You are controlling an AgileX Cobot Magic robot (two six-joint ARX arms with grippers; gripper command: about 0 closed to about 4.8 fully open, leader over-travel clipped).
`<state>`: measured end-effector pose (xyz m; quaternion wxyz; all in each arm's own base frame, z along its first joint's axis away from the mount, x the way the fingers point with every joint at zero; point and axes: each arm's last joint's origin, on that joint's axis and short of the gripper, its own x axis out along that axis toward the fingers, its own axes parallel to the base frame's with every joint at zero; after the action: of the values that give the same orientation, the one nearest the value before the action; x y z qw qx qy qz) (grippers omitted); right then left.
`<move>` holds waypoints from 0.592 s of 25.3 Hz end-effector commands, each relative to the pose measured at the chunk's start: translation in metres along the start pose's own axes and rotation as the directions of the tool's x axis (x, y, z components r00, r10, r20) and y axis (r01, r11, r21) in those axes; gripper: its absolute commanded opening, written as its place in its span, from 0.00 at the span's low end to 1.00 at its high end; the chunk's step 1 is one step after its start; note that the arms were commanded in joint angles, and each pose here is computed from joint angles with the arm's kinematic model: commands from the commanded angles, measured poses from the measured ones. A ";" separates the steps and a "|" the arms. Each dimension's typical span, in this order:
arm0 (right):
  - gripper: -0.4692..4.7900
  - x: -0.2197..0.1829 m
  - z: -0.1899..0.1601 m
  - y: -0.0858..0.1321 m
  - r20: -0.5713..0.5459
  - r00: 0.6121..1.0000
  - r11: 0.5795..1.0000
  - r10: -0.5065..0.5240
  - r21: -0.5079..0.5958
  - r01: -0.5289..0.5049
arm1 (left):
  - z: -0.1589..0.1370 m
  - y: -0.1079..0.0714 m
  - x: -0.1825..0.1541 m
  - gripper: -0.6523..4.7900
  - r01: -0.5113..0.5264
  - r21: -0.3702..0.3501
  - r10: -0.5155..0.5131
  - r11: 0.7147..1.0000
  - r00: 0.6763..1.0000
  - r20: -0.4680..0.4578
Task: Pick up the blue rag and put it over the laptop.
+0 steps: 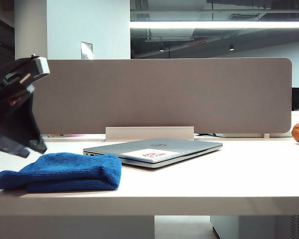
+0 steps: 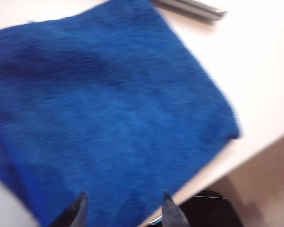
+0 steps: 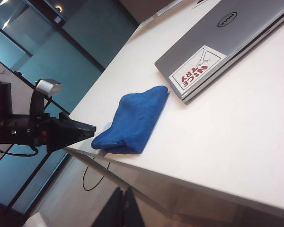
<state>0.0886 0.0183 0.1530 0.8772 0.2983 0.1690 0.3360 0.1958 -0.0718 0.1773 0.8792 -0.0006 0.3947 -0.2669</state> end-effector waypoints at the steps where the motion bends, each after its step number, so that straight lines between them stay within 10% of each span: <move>1: 0.09 0.000 0.001 0.000 0.010 1.000 1.000 0.004 -0.014 -0.004 | 0.002 0.003 -0.001 0.48 -0.111 -0.012 0.111 0.994 0.994 0.009; 6: 0.09 0.000 0.001 0.000 0.011 1.000 1.000 0.004 -0.014 -0.004 | -0.007 0.003 -0.001 0.48 -0.124 -0.188 0.111 0.974 0.991 -0.077; 15: 0.09 0.000 0.001 0.000 0.011 1.000 1.000 0.003 -0.015 -0.003 | -0.012 0.005 -0.002 0.47 -0.204 -0.240 0.178 0.949 0.976 -0.125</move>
<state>0.0886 0.0183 0.1530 0.8772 0.2984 0.1692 0.3360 0.1890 -0.0646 0.1686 0.8714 -0.0618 0.4676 -0.1351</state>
